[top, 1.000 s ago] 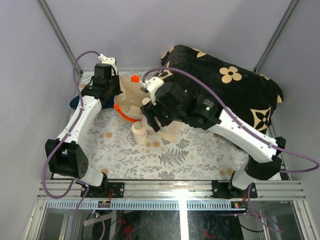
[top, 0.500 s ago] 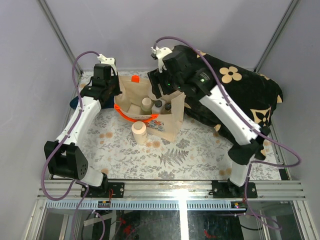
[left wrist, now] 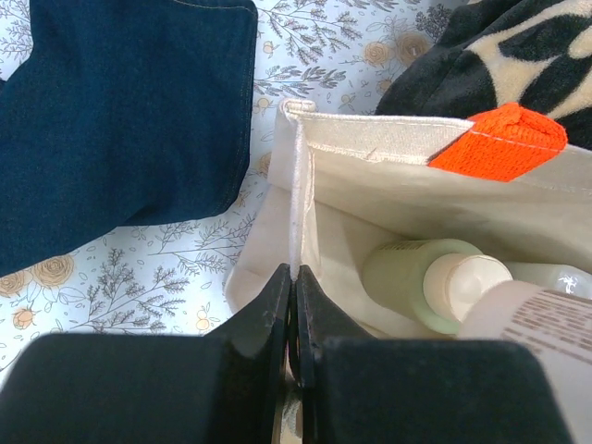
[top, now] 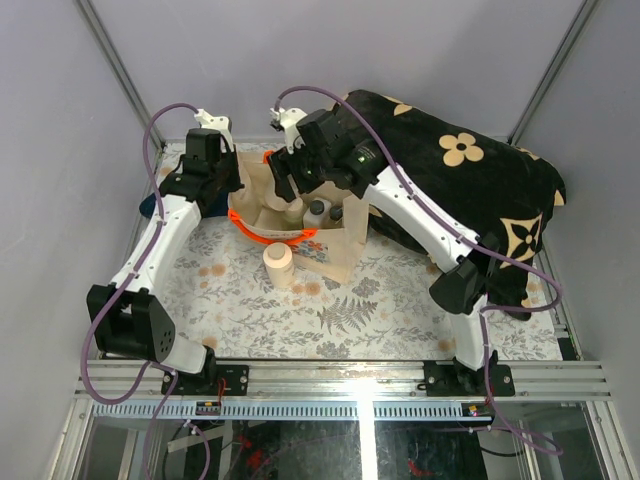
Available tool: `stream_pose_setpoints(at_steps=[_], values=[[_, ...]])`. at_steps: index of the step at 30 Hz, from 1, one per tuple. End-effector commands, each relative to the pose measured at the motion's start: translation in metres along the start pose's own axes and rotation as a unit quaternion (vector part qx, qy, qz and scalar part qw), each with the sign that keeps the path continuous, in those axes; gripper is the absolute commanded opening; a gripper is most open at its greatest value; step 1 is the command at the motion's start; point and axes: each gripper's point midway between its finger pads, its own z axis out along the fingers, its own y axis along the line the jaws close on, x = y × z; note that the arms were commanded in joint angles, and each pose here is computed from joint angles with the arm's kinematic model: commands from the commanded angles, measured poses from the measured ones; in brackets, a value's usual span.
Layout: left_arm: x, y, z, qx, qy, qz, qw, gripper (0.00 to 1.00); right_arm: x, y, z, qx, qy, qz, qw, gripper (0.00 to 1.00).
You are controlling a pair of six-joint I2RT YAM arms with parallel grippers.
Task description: Place the personal care products into the canvas bag
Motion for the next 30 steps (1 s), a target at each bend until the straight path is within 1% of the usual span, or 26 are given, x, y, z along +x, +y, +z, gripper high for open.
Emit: stream_pose_setpoints(at_steps=[1, 5, 9, 19, 25, 30], values=[[-0.016, -0.006, -0.011, 0.014, -0.033, -0.005, 0.999, 0.0, -0.087, 0.024, -0.019, -0.065, -0.16, -0.011, 0.985, 0.0], [-0.018, -0.008, -0.013, 0.019, -0.035, -0.005, 0.999, 0.0, -0.087, 0.026, -0.002, -0.072, -0.168, -0.011, 0.983, 0.0], [-0.019, -0.009, -0.016, 0.023, -0.037, -0.007, 0.999, 0.0, -0.08, 0.022, 0.021, -0.064, -0.161, -0.011, 0.985, 0.0], [-0.021, -0.006, -0.02, 0.015, -0.038, -0.001, 0.999, 0.0, -0.061, -0.006, 0.066, 0.004, -0.13, -0.037, 0.991, 0.0], [-0.022, -0.005, -0.018, 0.011, -0.036, -0.001, 0.999, 0.0, -0.039, -0.033, 0.079, 0.069, -0.085, -0.06, 0.992, 0.0], [-0.022, -0.004, -0.017, 0.008, -0.035, -0.001, 0.999, 0.0, -0.009, -0.054, 0.079, 0.118, -0.025, -0.08, 0.989, 0.0]])
